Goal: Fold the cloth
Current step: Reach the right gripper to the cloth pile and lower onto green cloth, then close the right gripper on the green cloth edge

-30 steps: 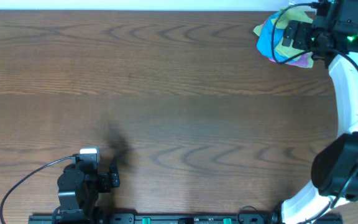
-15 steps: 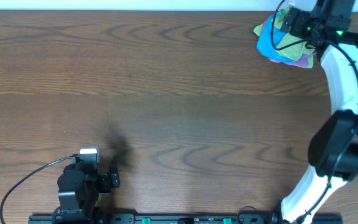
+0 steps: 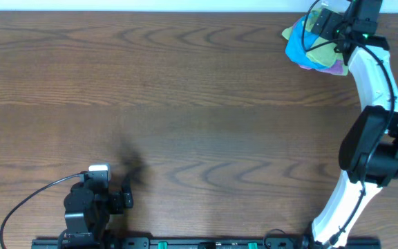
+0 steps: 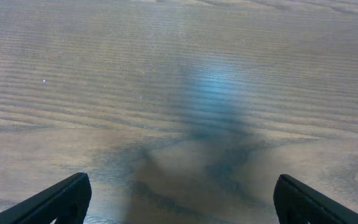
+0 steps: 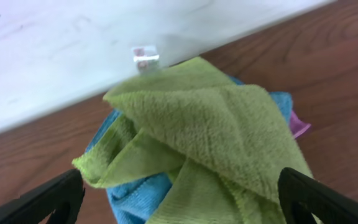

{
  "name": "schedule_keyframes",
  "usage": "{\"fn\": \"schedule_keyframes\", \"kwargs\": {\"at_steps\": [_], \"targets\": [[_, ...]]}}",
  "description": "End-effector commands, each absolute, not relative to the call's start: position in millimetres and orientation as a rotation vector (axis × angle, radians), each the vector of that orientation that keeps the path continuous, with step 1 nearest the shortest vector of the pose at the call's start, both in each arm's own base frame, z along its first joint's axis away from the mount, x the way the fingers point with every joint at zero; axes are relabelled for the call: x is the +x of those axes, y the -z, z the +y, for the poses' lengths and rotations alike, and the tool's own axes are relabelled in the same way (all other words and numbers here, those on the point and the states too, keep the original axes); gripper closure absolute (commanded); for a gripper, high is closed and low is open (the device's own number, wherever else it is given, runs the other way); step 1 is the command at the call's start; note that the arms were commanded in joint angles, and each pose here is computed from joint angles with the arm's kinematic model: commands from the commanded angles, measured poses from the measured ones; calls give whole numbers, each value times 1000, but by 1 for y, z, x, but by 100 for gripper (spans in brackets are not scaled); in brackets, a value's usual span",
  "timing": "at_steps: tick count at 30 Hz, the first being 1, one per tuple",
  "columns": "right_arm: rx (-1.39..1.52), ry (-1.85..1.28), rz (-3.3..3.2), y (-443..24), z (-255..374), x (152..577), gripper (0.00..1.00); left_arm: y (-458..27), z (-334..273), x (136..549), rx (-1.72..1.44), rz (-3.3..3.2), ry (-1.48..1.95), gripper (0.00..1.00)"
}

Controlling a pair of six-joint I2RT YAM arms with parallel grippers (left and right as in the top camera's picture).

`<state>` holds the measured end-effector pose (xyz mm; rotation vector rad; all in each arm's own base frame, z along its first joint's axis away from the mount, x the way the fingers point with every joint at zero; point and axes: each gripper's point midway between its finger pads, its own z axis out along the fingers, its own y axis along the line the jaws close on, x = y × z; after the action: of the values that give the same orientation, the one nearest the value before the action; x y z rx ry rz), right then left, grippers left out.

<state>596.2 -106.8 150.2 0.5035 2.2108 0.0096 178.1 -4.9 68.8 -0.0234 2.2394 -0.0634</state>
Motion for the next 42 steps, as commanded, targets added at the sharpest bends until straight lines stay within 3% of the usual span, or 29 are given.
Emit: {"fn": "schedule_keyframes", "kwargs": {"at_steps": [1,7,10,13,18,21,30,33,34,35,36,37,38,40,42], "targets": [[556,36,2225,-129,-117,600,1,-58,-7,175,-9,2269,68,5],[563,98,2249,-104,-127,602,3,-58,-7,175,-9,2269,68,5],[563,105,2261,-93,-127,603,13,-58,-7,175,-10,2269,68,5],[565,105,2270,-88,-127,602,30,-58,-7,175,-9,2269,68,5],[558,104,2265,-94,-125,603,81,-58,-7,175,-9,2269,68,5],[553,100,2245,-107,-124,603,98,-58,-7,175,-9,2269,68,5],[480,131,2199,-167,-120,591,98,-58,-7,175,-9,2269,68,5],[469,141,2198,-179,-120,585,89,-58,-7,175,-9,2269,68,5],[460,146,2203,-182,-120,583,67,-58,-7,175,-9,2269,68,5],[449,151,2210,-182,-119,582,59,-58,-7,175,-9,2269,68,5],[444,154,2219,-181,-119,581,60,-58,-7,175,-10,2269,68,5],[440,157,2229,-179,-118,579,75,-58,-7,175,-9,2269,68,5],[440,158,2241,-177,-118,577,80,-58,-7,175,-9,2269,68,5],[441,161,2260,-174,-118,574,77,-58,-7,175,-9,2269,68,5],[442,170,2262,-173,-119,574,94,-58,-7,175,-9,2269,68,5]]}}
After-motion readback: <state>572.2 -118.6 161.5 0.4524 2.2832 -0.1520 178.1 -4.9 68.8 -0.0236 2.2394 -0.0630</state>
